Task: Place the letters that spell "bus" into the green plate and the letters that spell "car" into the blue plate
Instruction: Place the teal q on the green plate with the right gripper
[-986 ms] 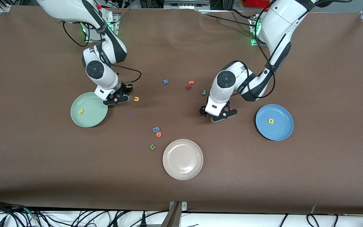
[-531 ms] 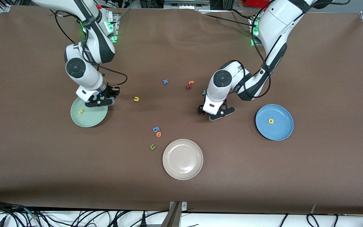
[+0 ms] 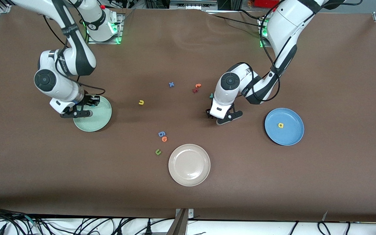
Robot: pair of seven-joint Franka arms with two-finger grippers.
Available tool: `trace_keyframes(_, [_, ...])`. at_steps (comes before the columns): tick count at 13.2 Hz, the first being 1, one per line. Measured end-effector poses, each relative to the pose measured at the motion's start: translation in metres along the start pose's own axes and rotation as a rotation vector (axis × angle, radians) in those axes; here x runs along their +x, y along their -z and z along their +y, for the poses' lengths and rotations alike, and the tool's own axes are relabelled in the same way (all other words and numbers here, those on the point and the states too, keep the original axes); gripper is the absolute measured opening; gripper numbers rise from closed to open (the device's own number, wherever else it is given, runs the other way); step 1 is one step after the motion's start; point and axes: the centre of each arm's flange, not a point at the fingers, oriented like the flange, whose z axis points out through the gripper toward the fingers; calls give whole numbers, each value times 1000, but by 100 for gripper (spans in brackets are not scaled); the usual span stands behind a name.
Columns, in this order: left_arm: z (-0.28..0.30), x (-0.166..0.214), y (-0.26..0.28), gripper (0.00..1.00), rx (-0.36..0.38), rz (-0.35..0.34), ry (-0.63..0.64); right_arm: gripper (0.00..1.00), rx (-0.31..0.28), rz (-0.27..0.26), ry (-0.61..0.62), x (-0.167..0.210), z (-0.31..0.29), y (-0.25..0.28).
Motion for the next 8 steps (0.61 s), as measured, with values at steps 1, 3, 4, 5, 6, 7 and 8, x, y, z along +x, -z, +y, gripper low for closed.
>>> trace_keyframes(1, [0,0,0,63,0,0,0,28,-2,-14,5,2,6,-16])
trace_keyframes(3, [0,0,0,58,0,0,1,28,-4,-31,7,4,9,-38])
trace_keyframes(4, [0,0,0,58,0,0,1,28,-4,-37,8,5,9,-44])
trace_keyframes(5, [0,0,0,54,0,0,1,28,-5,-40,8,5,9,-47])
trace_keyframes(6, [0,0,0,54,0,0,1,35,-5,-39,8,6,9,-46])
trace_keyframes(7, [0,0,0,50,0,0,1,43,-5,-35,9,7,9,-44])
trace_keyframes(8, [0,0,0,48,0,0,1,54,-5,-29,8,9,9,-42])
